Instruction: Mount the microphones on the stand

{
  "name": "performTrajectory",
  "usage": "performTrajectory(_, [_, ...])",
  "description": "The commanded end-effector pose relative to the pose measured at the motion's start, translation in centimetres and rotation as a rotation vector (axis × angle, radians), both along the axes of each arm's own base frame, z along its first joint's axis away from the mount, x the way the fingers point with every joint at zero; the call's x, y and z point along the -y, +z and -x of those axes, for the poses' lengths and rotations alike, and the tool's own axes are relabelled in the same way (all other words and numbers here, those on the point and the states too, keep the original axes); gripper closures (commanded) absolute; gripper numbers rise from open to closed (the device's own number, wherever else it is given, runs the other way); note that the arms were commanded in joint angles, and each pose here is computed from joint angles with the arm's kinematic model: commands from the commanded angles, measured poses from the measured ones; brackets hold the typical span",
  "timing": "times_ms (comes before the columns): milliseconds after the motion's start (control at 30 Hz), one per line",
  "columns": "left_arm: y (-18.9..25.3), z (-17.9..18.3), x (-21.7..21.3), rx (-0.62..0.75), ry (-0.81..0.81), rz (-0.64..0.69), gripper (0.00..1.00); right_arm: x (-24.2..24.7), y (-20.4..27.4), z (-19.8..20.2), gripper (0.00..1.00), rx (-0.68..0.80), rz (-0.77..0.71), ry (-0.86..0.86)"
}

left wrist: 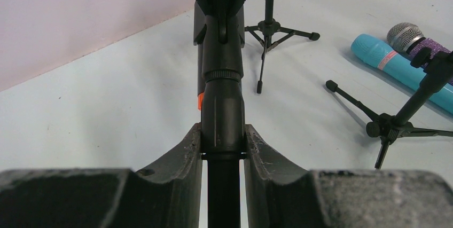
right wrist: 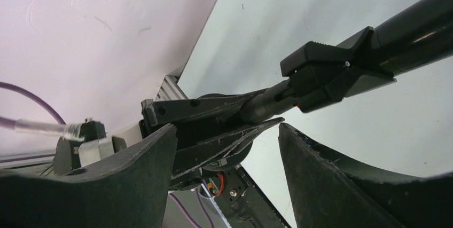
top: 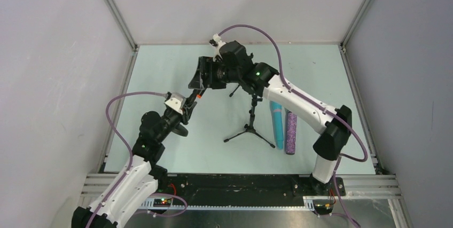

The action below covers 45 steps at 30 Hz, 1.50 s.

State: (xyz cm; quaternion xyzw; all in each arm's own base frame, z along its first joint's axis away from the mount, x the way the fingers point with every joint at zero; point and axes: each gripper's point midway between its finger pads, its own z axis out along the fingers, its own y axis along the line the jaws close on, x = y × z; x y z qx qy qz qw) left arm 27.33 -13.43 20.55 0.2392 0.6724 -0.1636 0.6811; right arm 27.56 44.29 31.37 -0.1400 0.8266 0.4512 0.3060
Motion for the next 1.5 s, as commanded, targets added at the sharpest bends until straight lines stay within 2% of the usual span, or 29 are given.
performTrajectory(0, [5.7, 0.0, -0.3, 0.211, 0.035, 0.047, 1.0, -0.7, -0.2, 0.2, 0.26, -0.065, 0.019, 0.021])
performTrajectory(233, [5.9, -0.3, -0.9, 0.209, 0.09, 0.064, 1.0, -0.9, -2.1, 0.4, 0.32, -0.086, 0.077, 0.023])
performTrajectory(467, [6.5, -0.1, -0.7, 0.229, 0.099, 0.054, 1.0, -1.3, -3.8, -0.2, 0.33, -0.1, 0.114, 0.006])
performTrajectory(633, [6.5, 0.0, -0.3, 0.237, 0.1, 0.042, 1.0, -2.4, -3.6, -0.7, 0.39, -0.09, 0.098, 0.001])
performTrajectory(833, [6.4, 0.3, 0.4, 0.237, 0.091, 0.027, 1.0, -3.8, -4.2, -1.3, 0.4, -0.106, 0.082, -0.005])
performTrajectory(1100, [6.1, 0.4, 1.1, 0.236, 0.098, -0.003, 1.0, -4.8, -4.8, -1.9, 0.47, -0.125, 0.066, -0.014])
performTrajectory(1267, [6.0, 0.5, 1.2, 0.234, 0.1, 0.001, 1.0, -4.8, -4.7, -2.0, 0.59, -0.11, 0.039, -0.016])
performTrajectory(1467, [6.0, 0.9, 1.4, 0.253, 0.078, -0.016, 1.0, -4.5, -4.2, -2.0, 0.85, -0.07, -0.022, -0.003])
